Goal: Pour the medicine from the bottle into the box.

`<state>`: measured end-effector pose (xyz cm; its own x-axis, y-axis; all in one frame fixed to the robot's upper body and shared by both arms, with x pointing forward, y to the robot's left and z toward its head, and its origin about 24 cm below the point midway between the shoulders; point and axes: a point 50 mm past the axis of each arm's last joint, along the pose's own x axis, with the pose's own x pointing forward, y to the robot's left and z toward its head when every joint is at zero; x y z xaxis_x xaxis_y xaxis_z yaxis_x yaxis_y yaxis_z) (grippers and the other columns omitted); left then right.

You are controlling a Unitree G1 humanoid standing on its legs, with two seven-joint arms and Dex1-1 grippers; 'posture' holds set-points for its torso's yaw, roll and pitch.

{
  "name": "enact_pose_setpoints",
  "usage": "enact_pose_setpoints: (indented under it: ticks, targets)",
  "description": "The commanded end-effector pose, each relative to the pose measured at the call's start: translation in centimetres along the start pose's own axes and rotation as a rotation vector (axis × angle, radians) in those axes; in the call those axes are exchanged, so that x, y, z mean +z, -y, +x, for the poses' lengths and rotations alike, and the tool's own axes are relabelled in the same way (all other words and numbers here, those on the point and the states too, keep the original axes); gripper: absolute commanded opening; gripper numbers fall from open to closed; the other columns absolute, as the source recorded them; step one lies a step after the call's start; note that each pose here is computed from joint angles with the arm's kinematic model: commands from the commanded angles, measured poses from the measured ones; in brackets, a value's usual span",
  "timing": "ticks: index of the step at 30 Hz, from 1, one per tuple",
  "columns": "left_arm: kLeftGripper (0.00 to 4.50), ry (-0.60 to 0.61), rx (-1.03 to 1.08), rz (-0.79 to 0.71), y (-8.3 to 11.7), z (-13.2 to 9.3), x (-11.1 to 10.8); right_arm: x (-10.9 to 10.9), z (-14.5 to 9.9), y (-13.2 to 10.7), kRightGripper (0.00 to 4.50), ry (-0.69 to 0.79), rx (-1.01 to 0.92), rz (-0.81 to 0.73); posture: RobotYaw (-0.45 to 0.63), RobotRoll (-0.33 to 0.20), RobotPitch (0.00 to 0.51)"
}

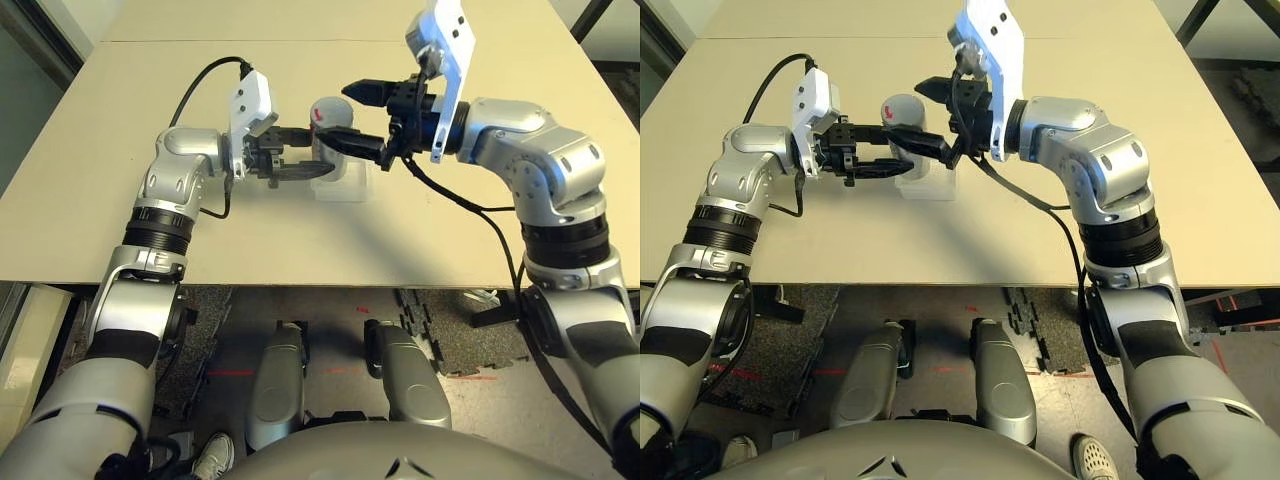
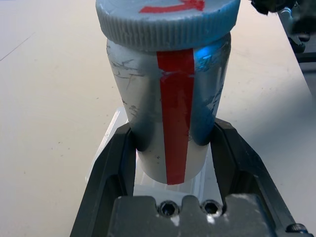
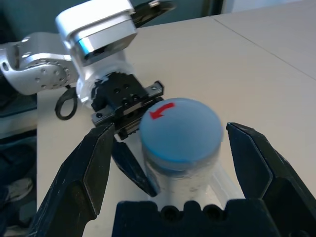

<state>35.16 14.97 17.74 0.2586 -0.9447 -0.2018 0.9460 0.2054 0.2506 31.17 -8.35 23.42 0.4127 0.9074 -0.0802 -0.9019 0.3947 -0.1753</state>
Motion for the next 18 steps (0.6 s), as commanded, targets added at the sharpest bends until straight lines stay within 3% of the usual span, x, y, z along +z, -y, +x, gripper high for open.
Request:
enact_pose_setpoints:
  ticks: [1,11,14,17,18]
  targets:
    - [2.36,0.007,-0.006,0.008,0.05,0.08,0.36,-0.33,0.04,-0.13,4.5,-0.008,0.004,-0.023,0.05,0.0,0.169]
    - [2.36,0.007,-0.014,0.001,0.2,0.25,0.39,-0.12,0.09,-0.1,4.5,0.012,-0.008,-0.033,0.04,0.0,0.176]
    - [2.36,0.009,-0.018,0.0,0.25,0.37,0.45,-0.17,0.07,-0.16,3.87,0.011,-0.006,-0.034,0.04,0.0,0.176]
    - [2.36,0.009,-0.02,-0.002,0.3,0.43,0.46,-0.13,0.06,-0.18,2.74,0.012,-0.005,-0.036,0.04,0.0,0.177]
    - [2.36,0.01,-0.02,-0.002,0.33,0.45,0.47,-0.12,0.05,-0.19,2.56,0.012,-0.005,-0.037,0.04,0.0,0.177]
